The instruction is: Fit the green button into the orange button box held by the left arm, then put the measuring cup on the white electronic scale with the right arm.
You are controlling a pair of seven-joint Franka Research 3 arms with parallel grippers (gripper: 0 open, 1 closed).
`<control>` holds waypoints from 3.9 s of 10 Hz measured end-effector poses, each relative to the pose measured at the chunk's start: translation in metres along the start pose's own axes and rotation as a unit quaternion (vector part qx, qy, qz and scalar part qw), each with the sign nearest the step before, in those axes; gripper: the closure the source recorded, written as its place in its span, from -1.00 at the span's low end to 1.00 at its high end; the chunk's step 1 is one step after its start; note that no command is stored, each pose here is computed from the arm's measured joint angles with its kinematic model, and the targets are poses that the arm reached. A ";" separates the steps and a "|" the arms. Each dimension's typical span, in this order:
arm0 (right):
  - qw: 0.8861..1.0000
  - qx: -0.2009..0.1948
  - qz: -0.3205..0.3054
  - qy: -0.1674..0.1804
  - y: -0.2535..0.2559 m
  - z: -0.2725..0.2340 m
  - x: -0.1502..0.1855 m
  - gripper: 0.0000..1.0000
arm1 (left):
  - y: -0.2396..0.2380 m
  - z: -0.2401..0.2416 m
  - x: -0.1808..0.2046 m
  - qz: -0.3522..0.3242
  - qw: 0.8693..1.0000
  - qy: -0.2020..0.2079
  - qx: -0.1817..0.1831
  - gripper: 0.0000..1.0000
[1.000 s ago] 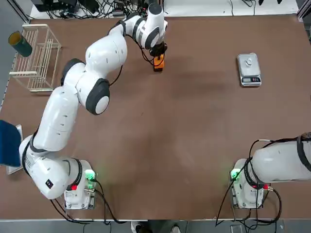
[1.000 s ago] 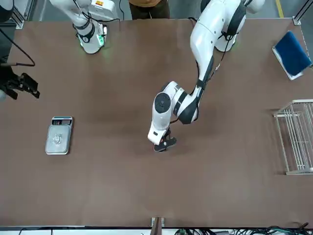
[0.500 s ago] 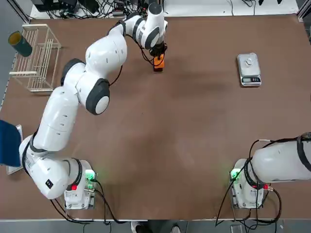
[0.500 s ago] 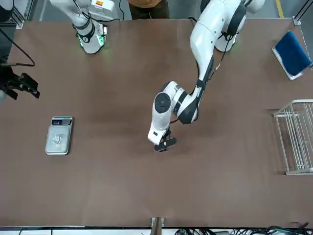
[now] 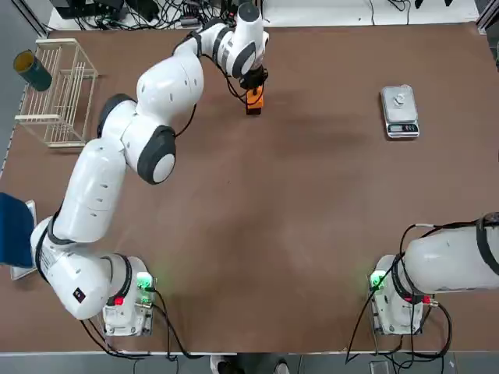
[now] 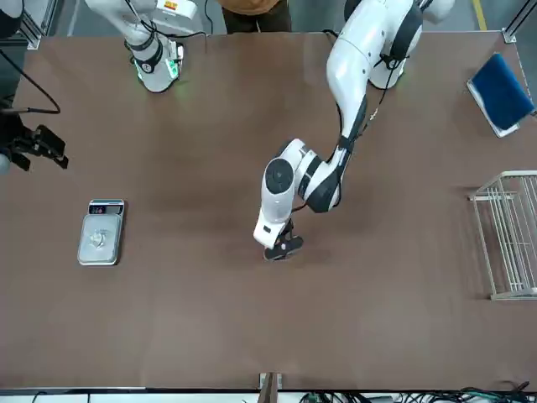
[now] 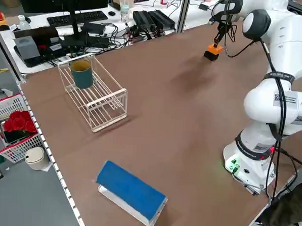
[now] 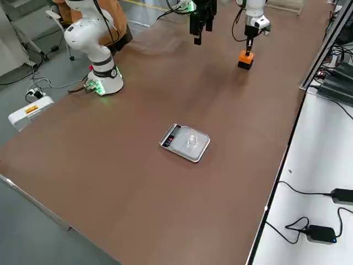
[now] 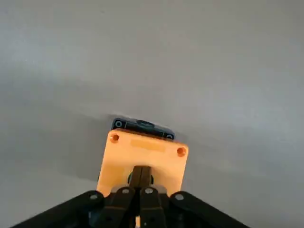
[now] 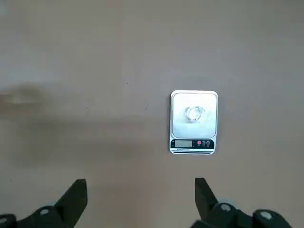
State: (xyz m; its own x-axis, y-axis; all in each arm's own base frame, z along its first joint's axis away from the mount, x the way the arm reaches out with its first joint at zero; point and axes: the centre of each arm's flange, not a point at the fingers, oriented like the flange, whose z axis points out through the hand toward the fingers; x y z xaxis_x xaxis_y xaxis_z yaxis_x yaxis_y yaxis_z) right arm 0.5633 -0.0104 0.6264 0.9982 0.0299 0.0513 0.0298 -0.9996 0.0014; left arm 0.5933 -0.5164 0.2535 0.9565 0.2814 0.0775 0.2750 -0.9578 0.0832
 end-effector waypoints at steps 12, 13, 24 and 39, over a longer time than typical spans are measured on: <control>1.000 0.000 0.000 0.000 0.000 0.000 0.000 -1.00 | -0.003 -0.001 0.003 -0.002 1.000 -0.002 0.004 0.98; 1.000 0.000 0.000 0.000 0.000 0.000 0.000 -1.00 | -0.003 -0.001 0.003 -0.002 1.000 -0.002 0.004 0.98; 1.000 0.000 0.000 0.000 0.000 0.000 0.000 -1.00 | -0.004 -0.003 0.004 -0.004 1.000 -0.004 0.008 0.98; 1.000 0.000 0.001 0.001 0.001 0.000 0.000 -1.00 | -0.088 -0.165 0.105 -0.050 0.999 0.002 0.015 0.79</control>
State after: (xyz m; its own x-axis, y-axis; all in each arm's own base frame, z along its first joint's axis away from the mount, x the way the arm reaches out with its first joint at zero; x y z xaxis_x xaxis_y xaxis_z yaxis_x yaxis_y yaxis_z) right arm 0.5634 -0.0113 0.6267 0.9982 0.0281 0.0531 0.0280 -0.9996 0.0015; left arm 0.6533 -0.3927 0.4187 0.9233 0.3768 0.0745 0.3728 -0.9259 0.0614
